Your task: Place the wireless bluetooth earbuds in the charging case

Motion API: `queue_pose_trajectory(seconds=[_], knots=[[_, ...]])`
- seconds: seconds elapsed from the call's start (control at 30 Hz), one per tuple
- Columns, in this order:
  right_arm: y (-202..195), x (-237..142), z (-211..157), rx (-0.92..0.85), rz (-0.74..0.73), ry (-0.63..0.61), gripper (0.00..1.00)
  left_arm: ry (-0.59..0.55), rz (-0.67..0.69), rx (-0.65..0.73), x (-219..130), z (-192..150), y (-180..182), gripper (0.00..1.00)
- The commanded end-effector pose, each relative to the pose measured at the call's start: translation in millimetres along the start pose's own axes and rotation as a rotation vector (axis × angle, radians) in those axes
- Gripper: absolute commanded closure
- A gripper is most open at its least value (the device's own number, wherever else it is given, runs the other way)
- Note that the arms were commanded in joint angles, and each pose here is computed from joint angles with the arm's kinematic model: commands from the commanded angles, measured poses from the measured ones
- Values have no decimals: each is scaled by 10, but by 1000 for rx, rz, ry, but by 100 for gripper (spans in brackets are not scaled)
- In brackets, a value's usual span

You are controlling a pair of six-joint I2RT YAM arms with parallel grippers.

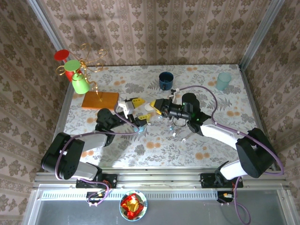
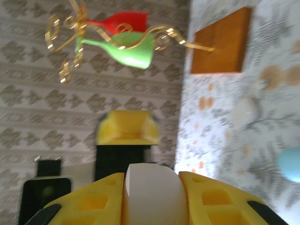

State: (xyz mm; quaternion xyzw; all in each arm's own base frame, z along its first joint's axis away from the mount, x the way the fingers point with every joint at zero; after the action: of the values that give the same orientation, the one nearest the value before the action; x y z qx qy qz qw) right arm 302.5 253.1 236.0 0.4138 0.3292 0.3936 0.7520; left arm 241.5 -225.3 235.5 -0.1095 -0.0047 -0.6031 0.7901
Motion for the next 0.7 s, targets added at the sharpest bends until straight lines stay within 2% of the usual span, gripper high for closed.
queue_pose_trajectory(seconds=[0.0, 0.1, 0.33, 0.53, 0.67], knots=[[-377, -184, 102, -42, -184, -68, 76, -1, 68, 33, -57, -96, 61, 11], [-740, -320, 209, -54, -327, -77, 76, 27, 93, 12, -94, -228, 86, 5], [-1270, -244, 455, -64, -470, -44, 76, 62, 128, -37, -147, -406, 118, 0], [-1632, 22, 635, -28, -504, -5, 74, 84, 178, -46, -206, -498, 147, 0], [-1886, 201, 627, 24, -504, 28, 72, 186, 229, -52, -192, -595, 188, 0]])
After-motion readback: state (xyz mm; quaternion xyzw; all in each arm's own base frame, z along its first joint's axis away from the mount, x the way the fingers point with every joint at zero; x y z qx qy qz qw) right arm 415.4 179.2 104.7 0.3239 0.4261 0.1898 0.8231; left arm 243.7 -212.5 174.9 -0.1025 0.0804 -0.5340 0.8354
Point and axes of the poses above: each hand's point on the last joint's axis, 136 mm out from that joint toward the fingers, its own x axis out along the fingers, its own y axis along the line the jaws close on, z = x × y, the point moved 5 cm from there along -x, back along the fingers, and after that the axes turned 14 degrees about -x, right-handed, at the moved point
